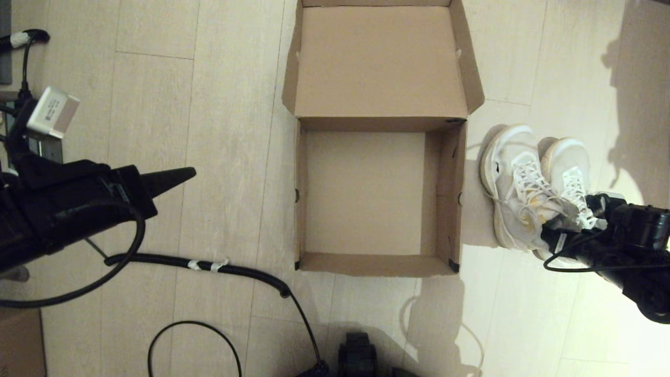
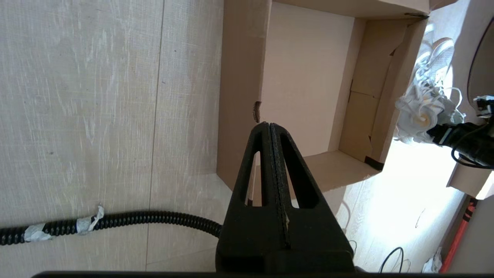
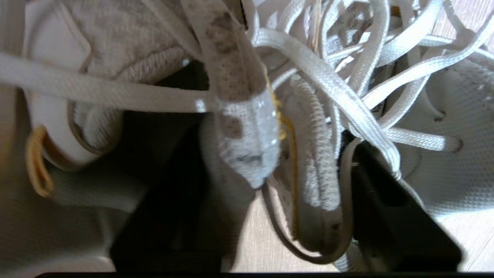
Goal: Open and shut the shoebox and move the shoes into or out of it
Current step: Put the shoes into the shoe box
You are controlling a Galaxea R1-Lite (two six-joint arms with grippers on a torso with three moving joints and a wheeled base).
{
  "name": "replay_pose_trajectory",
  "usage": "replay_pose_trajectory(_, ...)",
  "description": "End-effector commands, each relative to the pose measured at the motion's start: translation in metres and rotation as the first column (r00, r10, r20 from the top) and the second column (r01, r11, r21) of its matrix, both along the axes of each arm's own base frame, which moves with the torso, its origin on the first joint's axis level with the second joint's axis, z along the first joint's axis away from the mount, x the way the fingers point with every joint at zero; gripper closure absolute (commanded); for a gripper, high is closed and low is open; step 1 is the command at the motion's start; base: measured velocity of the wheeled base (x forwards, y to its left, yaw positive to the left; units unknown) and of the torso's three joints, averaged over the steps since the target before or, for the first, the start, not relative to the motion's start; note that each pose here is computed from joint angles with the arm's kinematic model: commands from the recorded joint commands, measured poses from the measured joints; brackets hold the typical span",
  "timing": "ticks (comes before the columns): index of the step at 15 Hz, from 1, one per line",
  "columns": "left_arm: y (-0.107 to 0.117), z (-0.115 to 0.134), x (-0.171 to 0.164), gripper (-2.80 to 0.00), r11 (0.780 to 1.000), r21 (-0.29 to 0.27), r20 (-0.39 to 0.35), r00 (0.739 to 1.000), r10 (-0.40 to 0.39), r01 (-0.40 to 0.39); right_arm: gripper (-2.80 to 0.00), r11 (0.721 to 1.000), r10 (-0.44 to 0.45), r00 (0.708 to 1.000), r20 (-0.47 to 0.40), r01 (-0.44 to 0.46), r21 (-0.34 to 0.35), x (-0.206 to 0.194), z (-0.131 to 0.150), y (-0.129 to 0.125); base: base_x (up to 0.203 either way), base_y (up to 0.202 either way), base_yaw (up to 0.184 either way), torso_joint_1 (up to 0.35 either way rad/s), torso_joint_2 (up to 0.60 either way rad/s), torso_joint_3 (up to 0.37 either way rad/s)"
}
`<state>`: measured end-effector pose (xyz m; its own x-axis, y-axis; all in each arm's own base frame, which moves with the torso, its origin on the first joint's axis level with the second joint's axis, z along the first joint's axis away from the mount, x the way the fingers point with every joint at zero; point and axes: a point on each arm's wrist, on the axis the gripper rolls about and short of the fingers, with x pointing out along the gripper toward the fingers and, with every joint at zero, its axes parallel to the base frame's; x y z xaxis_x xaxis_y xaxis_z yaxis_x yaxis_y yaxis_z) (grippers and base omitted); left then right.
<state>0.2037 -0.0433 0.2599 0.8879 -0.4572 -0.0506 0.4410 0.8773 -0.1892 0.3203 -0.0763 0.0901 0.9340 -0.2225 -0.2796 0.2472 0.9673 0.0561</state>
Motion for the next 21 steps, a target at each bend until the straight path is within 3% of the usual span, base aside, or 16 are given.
replay_pose_trajectory(1,0.000,0.002,-0.002,0.00,1.000,-0.003,0.008,1.000,-0.003,0.003,0.00,1.000,0.001,1.000,-0.002,-0.001,0.001,0.001,-0.002,0.000,0.000,0.000,0.000,0.000,0.00,0.000)
replay_pose_trajectory(4,-0.001,0.004,0.000,0.00,1.000,-0.006,0.011,1.000,0.001,-0.001,0.00,1.000,0.002,1.000,0.005,-0.002,0.002,-0.001,0.001,0.000,0.000,0.000,0.000,0.000,0.00,0.000)
replay_pose_trajectory(6,0.000,0.001,-0.001,0.00,1.000,-0.004,0.002,1.000,0.001,-0.001,0.00,1.000,0.004,0.999,0.035,-0.004,-0.004,-0.011,0.018,0.003,0.000,0.000,0.000,0.000,0.00,0.000)
replay_pose_trajectory(9,0.000,0.003,-0.007,0.00,1.000,-0.007,0.012,1.000,0.000,0.000,0.00,1.000,0.029,0.999,0.033,-0.029,0.008,-0.042,0.055,0.011,0.000,0.000,0.000,0.000,0.00,0.000)
replay_pose_trajectory(13,0.004,0.000,-0.029,0.00,1.000,-0.015,-0.019,1.000,-0.001,0.000,0.00,0.990,0.118,0.992,0.039,-0.121,0.067,-0.113,0.120,0.030,0.000,0.000,0.000,0.000,0.00,0.000)
replay_pose_trajectory(19,0.004,-0.018,-0.059,0.00,0.999,-0.037,-0.115,0.993,-0.036,0.032,0.00,0.950,0.285,0.954,0.093,-0.295,0.106,-0.206,0.178,0.056,0.000,0.000,0.000,0.000,0.00,0.000)
replay_pose_trajectory(21,0.003,-0.025,-0.056,0.00,0.999,-0.032,-0.148,0.988,-0.034,0.030,0.00,0.902,0.401,0.909,0.118,-0.414,0.122,-0.223,0.185,0.064,0.000,0.000,0.000,0.000,0.00,0.000)
